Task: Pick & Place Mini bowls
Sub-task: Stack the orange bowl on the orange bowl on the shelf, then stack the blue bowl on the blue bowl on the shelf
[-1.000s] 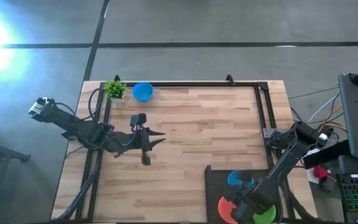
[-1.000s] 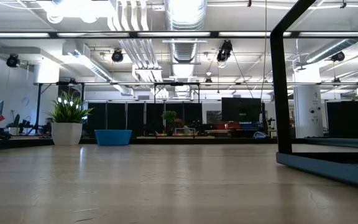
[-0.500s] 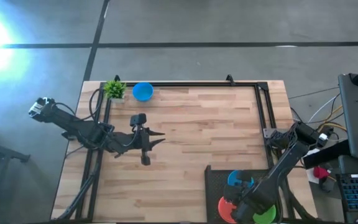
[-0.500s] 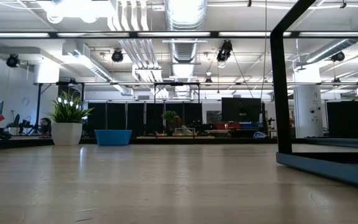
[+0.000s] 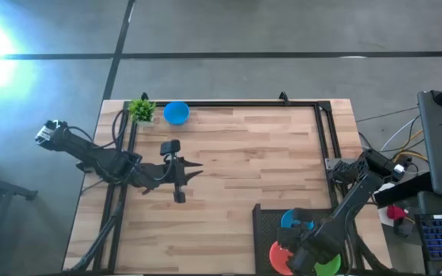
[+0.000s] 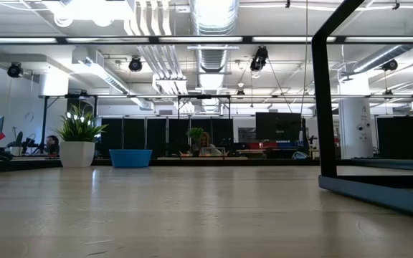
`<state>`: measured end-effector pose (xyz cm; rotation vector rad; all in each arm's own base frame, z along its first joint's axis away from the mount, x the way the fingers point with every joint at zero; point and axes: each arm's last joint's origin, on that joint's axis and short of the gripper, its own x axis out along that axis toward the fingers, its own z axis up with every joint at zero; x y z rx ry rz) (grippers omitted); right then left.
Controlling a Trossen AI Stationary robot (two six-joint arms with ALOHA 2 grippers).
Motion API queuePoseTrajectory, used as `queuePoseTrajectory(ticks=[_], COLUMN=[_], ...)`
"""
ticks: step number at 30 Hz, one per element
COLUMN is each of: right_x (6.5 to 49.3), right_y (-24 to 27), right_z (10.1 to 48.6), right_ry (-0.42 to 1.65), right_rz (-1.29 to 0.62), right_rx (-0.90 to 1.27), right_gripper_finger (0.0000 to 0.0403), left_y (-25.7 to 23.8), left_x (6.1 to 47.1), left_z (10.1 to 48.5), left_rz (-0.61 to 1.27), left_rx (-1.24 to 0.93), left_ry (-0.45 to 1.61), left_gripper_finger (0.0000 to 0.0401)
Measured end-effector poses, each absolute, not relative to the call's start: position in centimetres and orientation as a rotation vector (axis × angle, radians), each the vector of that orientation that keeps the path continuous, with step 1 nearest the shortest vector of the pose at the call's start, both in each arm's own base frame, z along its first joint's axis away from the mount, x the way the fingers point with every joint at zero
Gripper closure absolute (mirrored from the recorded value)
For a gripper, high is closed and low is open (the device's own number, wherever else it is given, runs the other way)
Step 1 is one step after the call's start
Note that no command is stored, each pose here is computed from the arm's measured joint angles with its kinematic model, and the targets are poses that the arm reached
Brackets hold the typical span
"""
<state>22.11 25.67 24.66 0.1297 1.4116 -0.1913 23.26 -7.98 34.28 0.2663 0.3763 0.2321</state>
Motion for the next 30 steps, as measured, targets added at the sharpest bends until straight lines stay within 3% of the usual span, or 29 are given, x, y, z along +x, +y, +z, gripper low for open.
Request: queuePoseTrajectory(ticks=[6,17,30], right_x=[22.2,22.3,22.3], right_y=[25.8,25.8,26.0], right_z=[24.7,23.2,24.7], right_ry=[1.402,1.394,1.396], right_rz=[-0.179,-0.187,-0.176], right_rx=[0.140,0.165,0.171], right_gripper_finger=[0.0389,0.0394,0.0394], left_y=[-7.9,-7.7,-6.7], left_x=[23.3,23.3,23.5], left_z=[34.2,34.2,33.8], left_rz=[0.235,0.243,0.284], left_rx=[0.267,0.269,0.263], left_ry=[0.382,0.389,0.427], left_gripper_finger=[0.0325,0.0325,0.0325])
